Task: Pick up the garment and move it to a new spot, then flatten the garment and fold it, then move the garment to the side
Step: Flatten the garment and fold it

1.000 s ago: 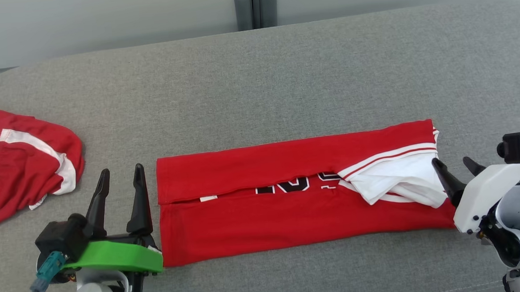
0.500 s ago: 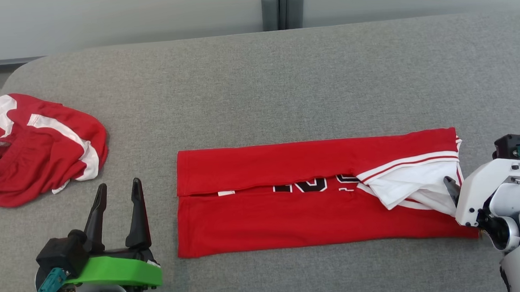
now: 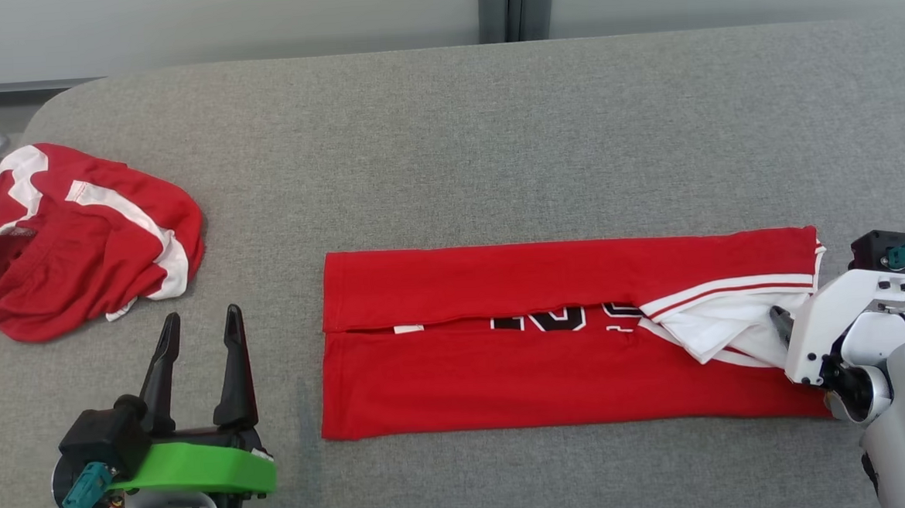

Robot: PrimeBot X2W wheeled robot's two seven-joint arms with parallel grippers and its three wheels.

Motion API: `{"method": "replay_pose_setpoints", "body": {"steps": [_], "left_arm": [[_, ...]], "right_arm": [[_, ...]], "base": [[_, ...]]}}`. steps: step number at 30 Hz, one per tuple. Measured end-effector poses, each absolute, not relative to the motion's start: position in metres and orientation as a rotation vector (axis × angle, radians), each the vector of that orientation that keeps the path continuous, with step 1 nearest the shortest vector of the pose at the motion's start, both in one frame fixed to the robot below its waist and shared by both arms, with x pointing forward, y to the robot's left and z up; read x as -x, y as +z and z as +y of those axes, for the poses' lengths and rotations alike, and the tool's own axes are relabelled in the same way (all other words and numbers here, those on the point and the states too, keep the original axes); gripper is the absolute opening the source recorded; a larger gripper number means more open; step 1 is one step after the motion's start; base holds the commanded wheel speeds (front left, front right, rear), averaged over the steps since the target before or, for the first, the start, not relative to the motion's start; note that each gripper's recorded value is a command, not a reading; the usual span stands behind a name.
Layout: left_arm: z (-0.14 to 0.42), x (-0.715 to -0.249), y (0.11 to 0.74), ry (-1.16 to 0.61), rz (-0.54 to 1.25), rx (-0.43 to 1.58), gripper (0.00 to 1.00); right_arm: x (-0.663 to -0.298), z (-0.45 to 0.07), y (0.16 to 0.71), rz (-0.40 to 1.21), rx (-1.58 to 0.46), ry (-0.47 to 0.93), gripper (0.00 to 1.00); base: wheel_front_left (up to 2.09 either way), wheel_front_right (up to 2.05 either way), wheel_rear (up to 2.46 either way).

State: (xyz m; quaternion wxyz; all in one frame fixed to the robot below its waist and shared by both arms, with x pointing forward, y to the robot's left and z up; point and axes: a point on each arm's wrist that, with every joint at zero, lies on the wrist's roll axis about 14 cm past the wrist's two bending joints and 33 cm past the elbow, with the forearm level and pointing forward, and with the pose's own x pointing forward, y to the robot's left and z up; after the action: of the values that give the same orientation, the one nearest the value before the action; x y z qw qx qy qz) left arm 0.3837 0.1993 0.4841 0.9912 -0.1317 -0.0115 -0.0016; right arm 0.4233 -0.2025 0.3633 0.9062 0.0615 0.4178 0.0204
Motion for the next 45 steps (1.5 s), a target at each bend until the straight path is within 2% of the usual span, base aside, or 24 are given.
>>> {"method": "replay_pose_setpoints", "body": {"steps": [6, 18, 23, 28, 32, 35, 39, 45], "left_arm": [[0.199, -0.386, 0.494, -0.015, -0.053, 0.246, 1.0], [0.186, -0.389, 0.499, -0.066, -0.062, 0.218, 1.0], [0.184, -0.387, 0.498, -0.067, -0.06, 0.223, 1.0], [0.185, -0.383, 0.5, -0.062, -0.063, 0.232, 1.0], [0.186, -0.38, 0.501, -0.056, -0.066, 0.239, 1.0], [0.188, -0.38, 0.499, -0.047, -0.064, 0.246, 1.0], [0.188, -0.381, 0.496, -0.042, -0.056, 0.256, 1.0], [0.19, -0.38, 0.491, -0.033, -0.04, 0.258, 1.0]], "right_arm": [[-0.425, -0.219, 0.371, 0.807, -0.14, -0.003, 0.0], [-0.407, -0.342, 0.422, 0.673, -0.029, -0.262, 0.0], [-0.405, -0.362, 0.452, 0.602, 0.027, -0.306, 0.0], [-0.414, -0.315, 0.469, 0.533, -0.006, -0.197, 0.0], [-0.417, -0.226, 0.478, 0.511, -0.109, 0.033, 0.0], [-0.41, -0.168, 0.481, 0.524, -0.113, 0.204, 0.0], [-0.4, -0.106, 0.481, 0.536, -0.156, 0.38, 0.0], [-0.399, -0.052, 0.467, 0.582, -0.138, 0.523, 0.0]], "base": [[0.0, 0.0, 0.0], [0.0, 0.0, 0.0], [0.0, 0.0, 0.0], [0.0, 0.0, 0.0], [0.0, 0.0, 0.0], [0.0, 0.0, 0.0], [0.0, 0.0, 0.0], [0.0, 0.0, 0.0]]}}
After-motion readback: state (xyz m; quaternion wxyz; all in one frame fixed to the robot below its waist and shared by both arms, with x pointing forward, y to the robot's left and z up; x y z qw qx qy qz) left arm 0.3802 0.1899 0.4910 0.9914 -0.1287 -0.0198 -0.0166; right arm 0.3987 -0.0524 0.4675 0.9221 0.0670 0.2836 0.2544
